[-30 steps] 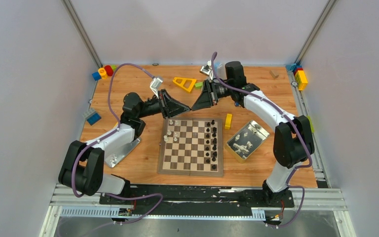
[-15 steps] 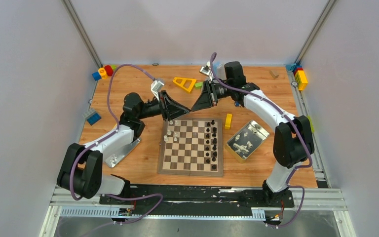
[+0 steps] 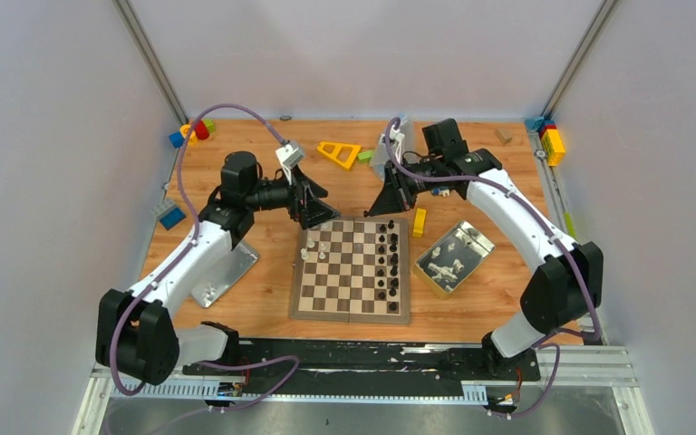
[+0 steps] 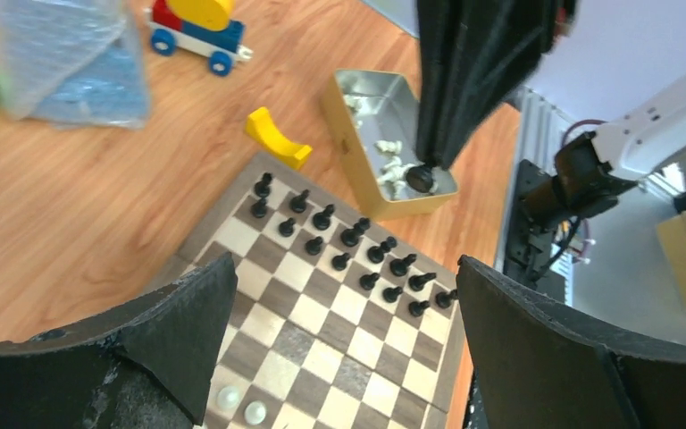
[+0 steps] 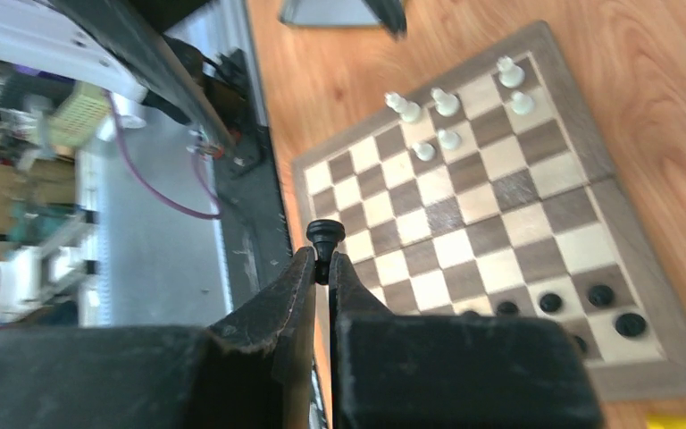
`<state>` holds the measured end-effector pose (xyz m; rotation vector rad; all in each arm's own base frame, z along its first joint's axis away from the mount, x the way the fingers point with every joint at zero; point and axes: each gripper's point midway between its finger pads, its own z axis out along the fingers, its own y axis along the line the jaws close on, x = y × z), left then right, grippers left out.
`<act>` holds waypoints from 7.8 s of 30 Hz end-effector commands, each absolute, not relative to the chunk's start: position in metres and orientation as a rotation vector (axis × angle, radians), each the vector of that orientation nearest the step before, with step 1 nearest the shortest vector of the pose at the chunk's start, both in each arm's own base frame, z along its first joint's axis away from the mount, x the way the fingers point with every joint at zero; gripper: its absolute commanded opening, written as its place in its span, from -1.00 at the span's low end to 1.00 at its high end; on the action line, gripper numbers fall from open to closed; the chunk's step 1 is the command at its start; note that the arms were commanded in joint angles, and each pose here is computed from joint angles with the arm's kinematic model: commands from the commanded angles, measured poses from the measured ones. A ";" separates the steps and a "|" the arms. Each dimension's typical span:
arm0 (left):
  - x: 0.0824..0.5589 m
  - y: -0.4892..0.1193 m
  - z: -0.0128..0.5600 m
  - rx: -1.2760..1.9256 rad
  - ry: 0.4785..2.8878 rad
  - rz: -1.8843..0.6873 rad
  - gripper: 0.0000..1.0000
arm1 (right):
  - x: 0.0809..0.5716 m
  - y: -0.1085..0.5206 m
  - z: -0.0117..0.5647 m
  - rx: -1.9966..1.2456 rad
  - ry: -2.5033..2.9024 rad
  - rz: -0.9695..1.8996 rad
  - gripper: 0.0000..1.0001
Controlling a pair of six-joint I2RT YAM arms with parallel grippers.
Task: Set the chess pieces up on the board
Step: Place the chess piece on the chessboard, then reset both arms
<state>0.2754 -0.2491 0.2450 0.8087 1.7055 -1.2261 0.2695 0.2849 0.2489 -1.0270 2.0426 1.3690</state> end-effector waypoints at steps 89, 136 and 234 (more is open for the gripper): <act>0.320 -0.114 0.264 0.558 2.056 -0.418 1.00 | 0.127 0.266 0.057 -2.259 2.100 -0.034 -0.77; 0.319 -0.114 0.264 0.564 2.050 -0.419 1.00 | 0.125 0.273 0.058 -2.253 2.100 0.012 -0.67; 0.304 -0.030 0.264 0.322 1.744 0.074 1.00 | 0.319 0.030 0.264 -0.238 1.810 0.195 0.99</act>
